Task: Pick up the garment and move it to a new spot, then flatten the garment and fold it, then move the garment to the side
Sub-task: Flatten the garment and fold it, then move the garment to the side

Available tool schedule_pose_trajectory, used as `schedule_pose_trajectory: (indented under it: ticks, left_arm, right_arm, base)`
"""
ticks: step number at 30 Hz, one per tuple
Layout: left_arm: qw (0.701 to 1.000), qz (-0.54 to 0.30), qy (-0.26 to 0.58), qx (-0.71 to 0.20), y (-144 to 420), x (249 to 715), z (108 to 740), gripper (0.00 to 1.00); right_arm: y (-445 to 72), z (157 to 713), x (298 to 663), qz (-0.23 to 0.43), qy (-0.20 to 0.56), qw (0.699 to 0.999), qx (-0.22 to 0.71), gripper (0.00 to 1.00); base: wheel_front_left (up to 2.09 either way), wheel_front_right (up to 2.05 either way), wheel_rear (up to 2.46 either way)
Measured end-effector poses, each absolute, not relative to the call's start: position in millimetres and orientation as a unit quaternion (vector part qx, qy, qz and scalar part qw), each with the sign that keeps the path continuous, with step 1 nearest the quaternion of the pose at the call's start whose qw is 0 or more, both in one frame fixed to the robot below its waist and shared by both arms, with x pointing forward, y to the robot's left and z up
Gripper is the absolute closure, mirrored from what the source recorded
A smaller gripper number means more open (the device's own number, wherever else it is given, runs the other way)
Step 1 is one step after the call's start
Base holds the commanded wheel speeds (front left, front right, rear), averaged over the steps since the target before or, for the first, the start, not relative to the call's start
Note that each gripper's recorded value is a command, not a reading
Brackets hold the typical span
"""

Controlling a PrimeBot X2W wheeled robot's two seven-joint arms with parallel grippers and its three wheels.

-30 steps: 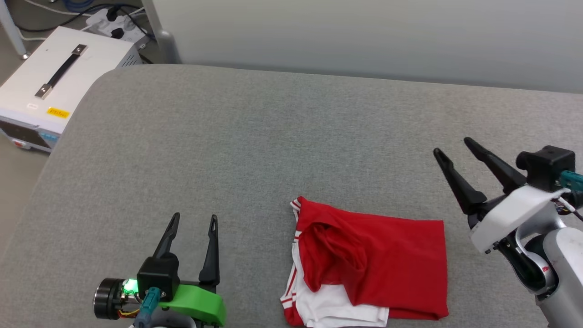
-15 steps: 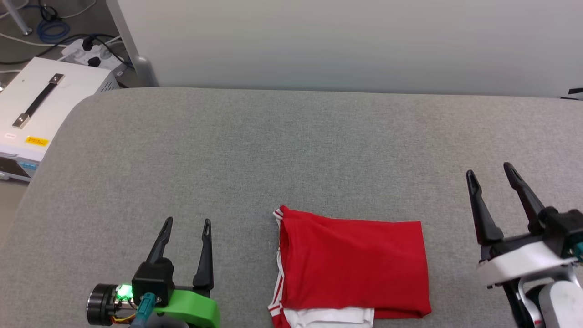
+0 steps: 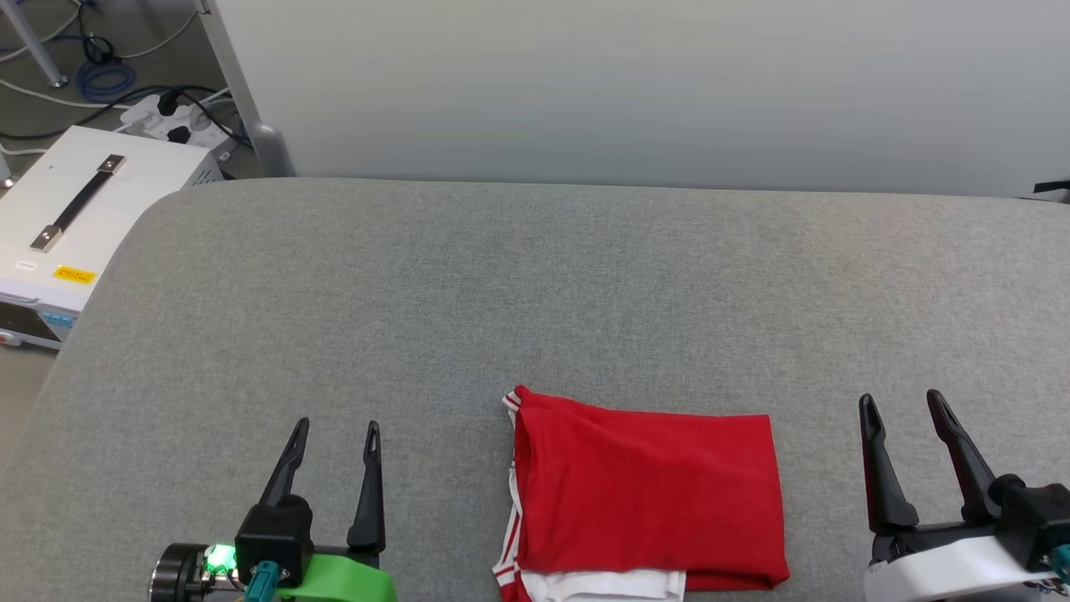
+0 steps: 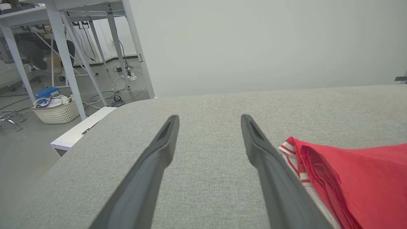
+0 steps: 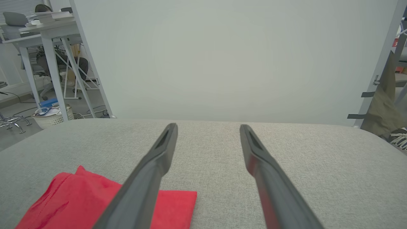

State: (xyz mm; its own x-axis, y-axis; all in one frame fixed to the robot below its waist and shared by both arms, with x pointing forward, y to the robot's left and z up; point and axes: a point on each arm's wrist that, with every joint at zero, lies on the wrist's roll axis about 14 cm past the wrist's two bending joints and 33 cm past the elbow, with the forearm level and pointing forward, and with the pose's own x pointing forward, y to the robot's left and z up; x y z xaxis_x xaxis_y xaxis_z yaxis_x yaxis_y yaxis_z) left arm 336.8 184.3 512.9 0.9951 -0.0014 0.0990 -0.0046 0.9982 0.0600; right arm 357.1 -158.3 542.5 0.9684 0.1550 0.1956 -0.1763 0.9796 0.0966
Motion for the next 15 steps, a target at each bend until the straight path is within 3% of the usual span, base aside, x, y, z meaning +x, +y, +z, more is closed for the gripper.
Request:
schedule_pose_trajectory:
  ticks: [15]
  left_arm:
    - [0.998,0.001,-0.055,0.032,184.8,333.7,515.9,0.00]
  right_arm:
    - [-157.9,540.7,347.4,0.078,-0.092,0.991,0.058,0.00]
  base:
    - [0.00,0.00,0.00]
